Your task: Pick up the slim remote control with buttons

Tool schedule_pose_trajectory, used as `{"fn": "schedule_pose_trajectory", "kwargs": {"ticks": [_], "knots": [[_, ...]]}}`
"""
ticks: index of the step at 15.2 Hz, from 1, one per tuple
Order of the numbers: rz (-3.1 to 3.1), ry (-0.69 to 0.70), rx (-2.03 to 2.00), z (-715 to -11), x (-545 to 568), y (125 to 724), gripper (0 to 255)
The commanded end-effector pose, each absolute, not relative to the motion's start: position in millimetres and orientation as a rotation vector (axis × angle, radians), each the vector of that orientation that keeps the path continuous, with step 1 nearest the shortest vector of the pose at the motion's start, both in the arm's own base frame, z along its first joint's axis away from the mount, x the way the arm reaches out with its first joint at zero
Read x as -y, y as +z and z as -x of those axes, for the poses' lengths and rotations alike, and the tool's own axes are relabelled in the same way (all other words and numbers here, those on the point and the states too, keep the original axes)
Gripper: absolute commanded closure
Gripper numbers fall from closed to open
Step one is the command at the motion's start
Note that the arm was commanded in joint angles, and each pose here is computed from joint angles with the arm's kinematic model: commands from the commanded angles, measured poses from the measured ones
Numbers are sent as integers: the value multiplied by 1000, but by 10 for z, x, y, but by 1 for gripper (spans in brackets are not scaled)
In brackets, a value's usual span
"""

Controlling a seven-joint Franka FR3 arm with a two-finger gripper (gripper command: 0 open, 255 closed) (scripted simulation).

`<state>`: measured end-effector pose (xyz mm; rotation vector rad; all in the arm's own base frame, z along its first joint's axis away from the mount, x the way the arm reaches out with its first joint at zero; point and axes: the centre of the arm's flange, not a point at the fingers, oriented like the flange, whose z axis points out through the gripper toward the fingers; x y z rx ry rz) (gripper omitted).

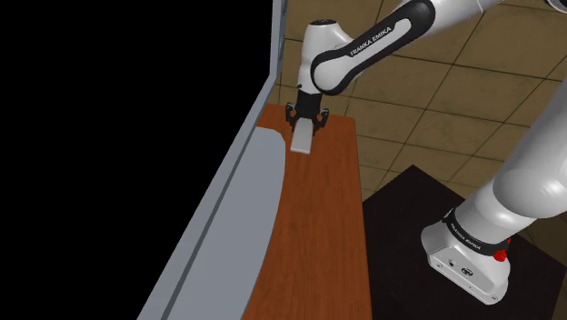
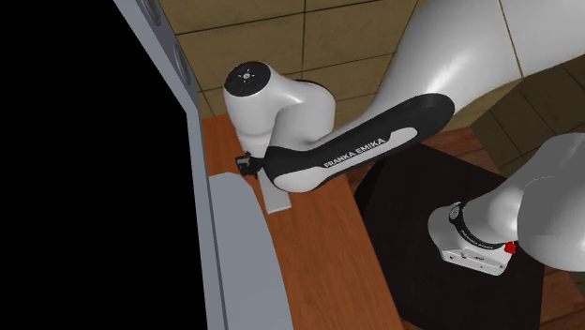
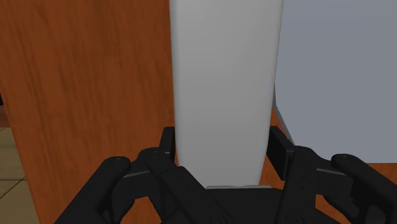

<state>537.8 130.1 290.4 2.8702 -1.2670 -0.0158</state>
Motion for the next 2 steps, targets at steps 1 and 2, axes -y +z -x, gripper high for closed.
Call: {"fn": "schedule_pose_trajectory", "kwargs": {"ticks": [1, 2], "knots": [[-2870, -16, 1267, -5370, -1299, 2961, 255], [-2870, -16, 1267, -5370, -1299, 2962, 255]]}}
